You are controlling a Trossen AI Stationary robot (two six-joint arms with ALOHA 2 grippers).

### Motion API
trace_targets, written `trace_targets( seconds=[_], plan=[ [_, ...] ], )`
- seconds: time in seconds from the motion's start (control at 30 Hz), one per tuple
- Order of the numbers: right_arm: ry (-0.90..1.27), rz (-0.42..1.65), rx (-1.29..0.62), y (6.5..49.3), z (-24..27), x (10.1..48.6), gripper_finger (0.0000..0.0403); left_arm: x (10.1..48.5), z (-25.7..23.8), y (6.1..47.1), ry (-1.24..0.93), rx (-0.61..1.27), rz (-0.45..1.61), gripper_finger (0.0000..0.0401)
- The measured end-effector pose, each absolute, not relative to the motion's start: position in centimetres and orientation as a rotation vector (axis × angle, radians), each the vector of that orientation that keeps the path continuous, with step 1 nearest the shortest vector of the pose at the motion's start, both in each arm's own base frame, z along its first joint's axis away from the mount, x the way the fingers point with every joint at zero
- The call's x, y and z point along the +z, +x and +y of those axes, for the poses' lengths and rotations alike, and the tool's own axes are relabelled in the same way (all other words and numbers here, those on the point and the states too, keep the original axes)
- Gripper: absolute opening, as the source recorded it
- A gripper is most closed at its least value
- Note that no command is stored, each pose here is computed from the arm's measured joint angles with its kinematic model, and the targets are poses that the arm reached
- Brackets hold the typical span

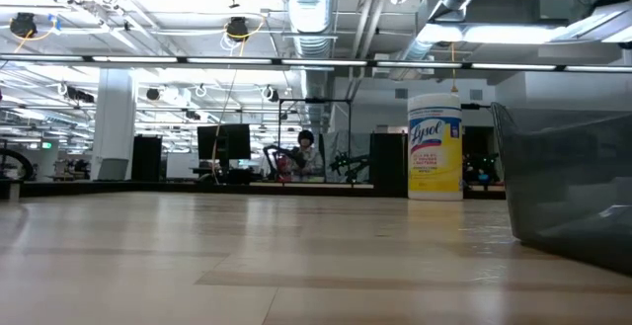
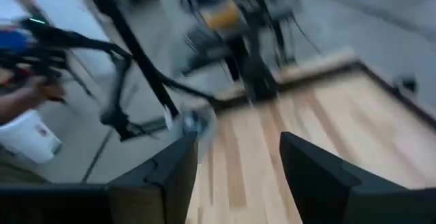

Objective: Pick & Place Travel size toiletries
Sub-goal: Return to Home Position

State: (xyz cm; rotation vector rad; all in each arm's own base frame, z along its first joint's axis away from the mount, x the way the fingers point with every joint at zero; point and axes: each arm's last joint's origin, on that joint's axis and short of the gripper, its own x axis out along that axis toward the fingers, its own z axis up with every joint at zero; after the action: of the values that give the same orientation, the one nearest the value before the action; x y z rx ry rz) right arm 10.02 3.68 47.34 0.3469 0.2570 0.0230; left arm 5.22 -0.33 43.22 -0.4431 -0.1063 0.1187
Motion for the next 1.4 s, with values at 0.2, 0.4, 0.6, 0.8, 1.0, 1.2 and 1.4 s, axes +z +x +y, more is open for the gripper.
trace_targets(
  seconds=[0.2, 0.4, 0.6, 0.8, 1.0, 1.2, 1.4],
  plan=[
    [0.296, -0.054, 0.119, 5.8, 1.7, 45.0, 0.02, 42.8, -0.6, 4.7, -0.351, -0.019, -0.1, 0.0213],
    [0.341, -0.244, 0.143, 4.1, 0.9, 37.2, 0.0199, 38.7, -0.5, 4.2, -0.407, -0.065, -0.101, 0.0213],
    [0.381, -0.372, 0.171, 5.0, 1.4, 28.6, 0.02, 32.1, -0.6, 4.4, -0.48, -0.095, -0.16, 0.0213],
    [0.413, -0.391, 0.188, 8.0, 2.8, 22.3, 0.0198, 25.2, -1.3, 6.5, -0.521, -0.114, -0.147, 0.0213],
    [0.321, -0.34, 0.198, 8.4, 3.2, 20.2, 0.0201, 20.6, -2.3, 8.9, -0.531, -0.157, -0.096, 0.0213],
    [0.176, -0.278, 0.245, 8.6, 3.5, 19.5, 0.0198, 17.8, -2.5, 9.5, -0.531, -0.165, -0.082, 0.0213],
    [0.152, -0.208, 0.245, 8.8, 3.5, 18.8, 0.0208, 18.0, -2.5, 9.5, -0.478, -0.165, -0.109, 0.0213]
  ],
)
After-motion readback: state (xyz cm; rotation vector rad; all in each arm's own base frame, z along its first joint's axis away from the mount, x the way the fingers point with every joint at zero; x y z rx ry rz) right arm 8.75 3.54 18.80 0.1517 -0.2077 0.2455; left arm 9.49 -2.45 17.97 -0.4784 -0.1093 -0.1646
